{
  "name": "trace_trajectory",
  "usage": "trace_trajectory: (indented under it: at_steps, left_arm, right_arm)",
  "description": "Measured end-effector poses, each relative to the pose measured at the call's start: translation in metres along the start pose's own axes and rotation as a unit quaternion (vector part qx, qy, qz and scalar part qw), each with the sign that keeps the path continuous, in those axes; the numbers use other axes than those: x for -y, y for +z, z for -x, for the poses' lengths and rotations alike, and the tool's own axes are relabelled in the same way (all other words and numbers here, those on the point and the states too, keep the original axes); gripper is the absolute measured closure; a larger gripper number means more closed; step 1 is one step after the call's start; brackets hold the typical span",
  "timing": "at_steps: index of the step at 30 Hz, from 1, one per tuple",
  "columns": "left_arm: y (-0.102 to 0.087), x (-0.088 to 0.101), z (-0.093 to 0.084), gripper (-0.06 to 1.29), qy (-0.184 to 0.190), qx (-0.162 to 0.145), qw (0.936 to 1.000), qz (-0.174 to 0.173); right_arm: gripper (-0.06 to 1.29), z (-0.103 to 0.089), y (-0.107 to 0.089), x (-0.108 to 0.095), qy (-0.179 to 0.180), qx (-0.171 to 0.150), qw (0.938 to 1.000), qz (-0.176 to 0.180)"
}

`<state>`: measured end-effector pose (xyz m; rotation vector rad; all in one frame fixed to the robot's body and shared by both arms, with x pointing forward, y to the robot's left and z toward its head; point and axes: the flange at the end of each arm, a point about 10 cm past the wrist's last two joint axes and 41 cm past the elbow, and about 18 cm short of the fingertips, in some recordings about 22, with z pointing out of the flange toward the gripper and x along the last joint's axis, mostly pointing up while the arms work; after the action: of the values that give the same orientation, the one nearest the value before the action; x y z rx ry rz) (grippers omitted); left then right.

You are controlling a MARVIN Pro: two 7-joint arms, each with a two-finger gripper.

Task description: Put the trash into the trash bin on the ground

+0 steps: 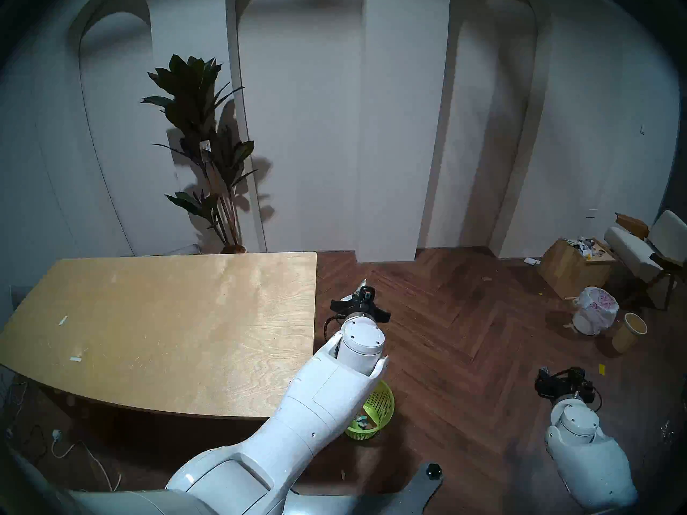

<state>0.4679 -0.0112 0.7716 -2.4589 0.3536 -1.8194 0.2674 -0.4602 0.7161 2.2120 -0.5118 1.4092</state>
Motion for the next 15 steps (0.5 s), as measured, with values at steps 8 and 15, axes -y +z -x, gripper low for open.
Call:
trace_trajectory:
  at_steps: [8, 15]
  left_arm:
    - [0.0005, -0.0047, -0.0014, 1.19, -0.004, -0.002, 1.0, 0.004]
    - [0.0003, -0.0074, -0.0014, 1.2, -0.008, 0.0, 1.0, 0.004]
  right_arm:
    - [0.0, -0.0002, 0.0001, -0.0001, 0.0, 0.0, 1.0, 0.001]
    - [0.0, -0.0003, 0.0002, -0.0001, 0.0, -0.001, 1.0, 0.001]
